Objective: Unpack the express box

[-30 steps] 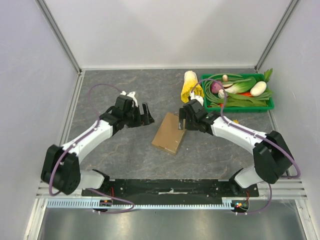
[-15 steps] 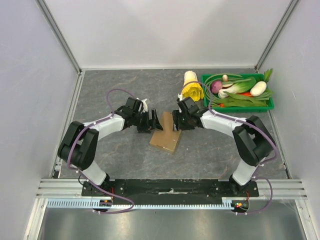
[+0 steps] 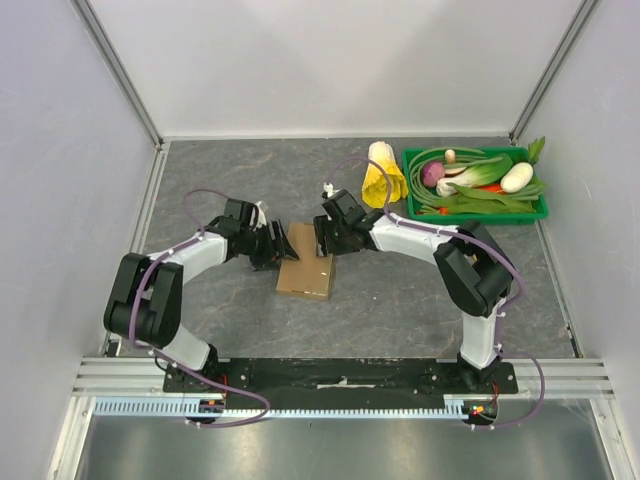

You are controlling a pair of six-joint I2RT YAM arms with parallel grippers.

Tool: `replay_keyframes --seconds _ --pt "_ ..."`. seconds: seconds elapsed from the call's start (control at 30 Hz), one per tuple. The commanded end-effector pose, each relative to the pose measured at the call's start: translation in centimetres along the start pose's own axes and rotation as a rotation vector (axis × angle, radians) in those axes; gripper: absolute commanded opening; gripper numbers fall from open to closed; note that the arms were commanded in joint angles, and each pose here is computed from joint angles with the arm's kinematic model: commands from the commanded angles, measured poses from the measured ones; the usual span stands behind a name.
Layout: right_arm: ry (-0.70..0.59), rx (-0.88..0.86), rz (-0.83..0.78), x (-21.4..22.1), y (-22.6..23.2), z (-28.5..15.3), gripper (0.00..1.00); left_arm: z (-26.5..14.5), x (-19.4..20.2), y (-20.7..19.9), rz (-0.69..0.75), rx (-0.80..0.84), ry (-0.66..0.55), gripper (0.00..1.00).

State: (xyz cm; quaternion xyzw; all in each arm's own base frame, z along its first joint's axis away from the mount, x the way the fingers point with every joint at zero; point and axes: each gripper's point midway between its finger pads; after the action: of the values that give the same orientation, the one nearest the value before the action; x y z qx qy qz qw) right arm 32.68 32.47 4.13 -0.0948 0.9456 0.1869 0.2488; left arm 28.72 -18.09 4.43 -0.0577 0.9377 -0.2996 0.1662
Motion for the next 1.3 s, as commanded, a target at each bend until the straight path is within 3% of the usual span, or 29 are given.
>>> replay_keyframes --seconds 0.0,0.13,0.47,0.67,0.77,0.8,0.93,1.07,1.27 --pt "-0.117 0.143 0.034 -3.3 -1.6 -2.9 0.77 -2.2 -2.1 -1.5 0.014 0.007 -0.068 0.76" --pt "-0.197 0.271 0.046 -4.6 -4.7 -7.3 0.93 -3.9 -3.9 -3.1 0.054 0.023 -0.131 0.83" --pt "-0.207 0.650 0.111 -0.1 -20.3 -16.1 0.94 -5.1 -4.5 -3.2 0.076 -0.002 -0.184 0.86" --pt "-0.143 0.773 0.175 2.3 -27.6 -18.3 0.93 -4.8 -4.1 -3.4 0.066 0.014 -0.146 0.86" --pt "-0.111 0.763 0.201 2.7 -30.3 -17.8 0.93 -4.7 -4.1 -3.4 0.073 0.020 -0.149 0.86" --pt "-0.084 0.674 0.217 3.0 -30.0 -16.5 0.93 -4.6 -4.0 -3.4 0.074 0.023 -0.142 0.86" --pt "-0.105 0.634 0.315 3.2 -33.9 -16.7 0.91 -4.4 -3.8 -3.4 0.075 0.030 -0.135 0.86" --pt "-0.079 0.619 0.321 3.5 -35.2 -16.1 0.91 -4.3 -3.6 -3.3 0.075 0.034 -0.133 0.86" --pt "-0.078 0.549 0.462 5.0 -37.4 -14.9 0.90 -4.4 -3.7 -3.5 0.079 0.037 -0.132 0.86"
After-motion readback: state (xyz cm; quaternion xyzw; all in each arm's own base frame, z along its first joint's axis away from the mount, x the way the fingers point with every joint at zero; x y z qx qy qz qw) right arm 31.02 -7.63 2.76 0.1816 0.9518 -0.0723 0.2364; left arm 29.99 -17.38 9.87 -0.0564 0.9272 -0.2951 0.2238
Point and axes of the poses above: each gripper's point midway between its finger pads, its own z axis out along the fingers, its own y axis along the line the jaws close on, x = y × z, and after that the axes turned 2 degrees about z, right-handed
